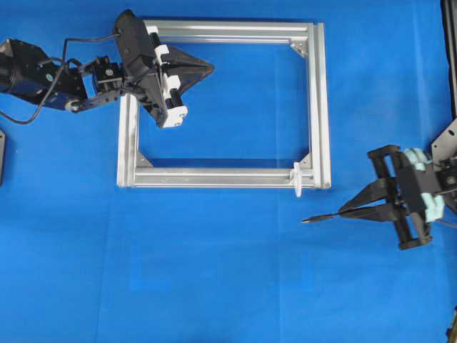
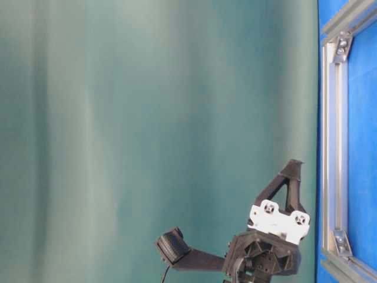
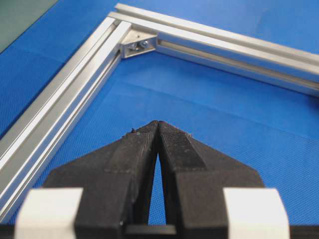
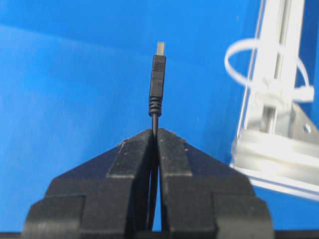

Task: Insert the wire through the string loop located on the right side.
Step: 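Lift the cable and pull it rightward with the right gripper, then swing the plug leftward toward the white zip-tie loop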

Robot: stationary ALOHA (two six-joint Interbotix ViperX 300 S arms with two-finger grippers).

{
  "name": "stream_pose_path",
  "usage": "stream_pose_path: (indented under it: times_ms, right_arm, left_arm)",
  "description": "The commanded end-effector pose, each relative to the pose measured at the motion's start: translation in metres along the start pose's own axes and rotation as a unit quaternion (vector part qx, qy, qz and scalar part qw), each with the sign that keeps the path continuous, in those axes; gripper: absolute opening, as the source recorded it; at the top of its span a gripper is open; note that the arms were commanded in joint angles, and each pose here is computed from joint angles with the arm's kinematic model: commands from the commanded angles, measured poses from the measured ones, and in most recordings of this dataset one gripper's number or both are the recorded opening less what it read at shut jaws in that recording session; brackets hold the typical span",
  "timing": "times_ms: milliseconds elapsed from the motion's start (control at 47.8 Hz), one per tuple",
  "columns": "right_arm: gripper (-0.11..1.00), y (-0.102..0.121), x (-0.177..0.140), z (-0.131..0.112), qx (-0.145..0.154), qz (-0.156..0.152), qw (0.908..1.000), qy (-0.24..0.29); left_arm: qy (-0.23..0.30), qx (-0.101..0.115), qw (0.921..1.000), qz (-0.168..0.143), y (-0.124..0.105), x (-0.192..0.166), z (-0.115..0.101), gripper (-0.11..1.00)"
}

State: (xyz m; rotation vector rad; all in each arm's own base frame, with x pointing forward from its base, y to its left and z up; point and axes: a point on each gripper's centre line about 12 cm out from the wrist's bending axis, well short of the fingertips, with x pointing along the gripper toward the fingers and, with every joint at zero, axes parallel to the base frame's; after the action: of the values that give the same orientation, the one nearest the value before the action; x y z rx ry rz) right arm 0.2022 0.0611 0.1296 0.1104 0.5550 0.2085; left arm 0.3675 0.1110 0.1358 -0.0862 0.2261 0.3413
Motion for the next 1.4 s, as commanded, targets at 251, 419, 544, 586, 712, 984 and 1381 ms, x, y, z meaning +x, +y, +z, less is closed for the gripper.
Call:
stream_pose_path:
  times_ms: [251,419,544,586,712,984,1381]
  right_arm:
    - [-0.04,-0.001,-0.012,-0.001,0.003,0.004,0.9999,-0.016]
    - [-0.04,-0.006,-0.012,-0.001,0.009,-0.007,0.9998,-0.016]
    - [-0.04,-0.018,-0.013,-0.003,0.023,-0.033,0.9990,-0.017]
    - [-0.04,-0.023,-0.014,-0.003,0.028,-0.044,0.9984,-0.019]
    - [-0.04,-0.033,-0.016,-0.004,0.040,-0.065,0.9969,-0.021]
    - [-0.04,-0.036,-0.017,-0.003,0.043,-0.072,0.9961,-0.028]
    - [-0.04,-0.037,-0.017,-0.002,0.042,-0.073,0.9960,-0.031]
  left_arm:
    - [-0.020,0.002,0.9998,-0.003,-0.002,-0.002,0.013,0.02]
    - [-0.020,0.002,0.9998,-0.004,-0.002,-0.003,0.013,0.02]
    - [-0.020,0.002,0.9998,-0.003,-0.002,-0.003,0.013,0.02]
    - [-0.020,0.002,0.9998,-0.004,-0.002,-0.003,0.013,0.02]
    - [-0.021,0.002,0.9998,-0.004,-0.002,-0.003,0.014,0.02]
    - [-0.020,0.002,0.9998,-0.004,-0.002,-0.003,0.013,0.02]
    - [-0.020,0.002,0.9998,-0.005,-0.002,-0.003,0.013,0.02]
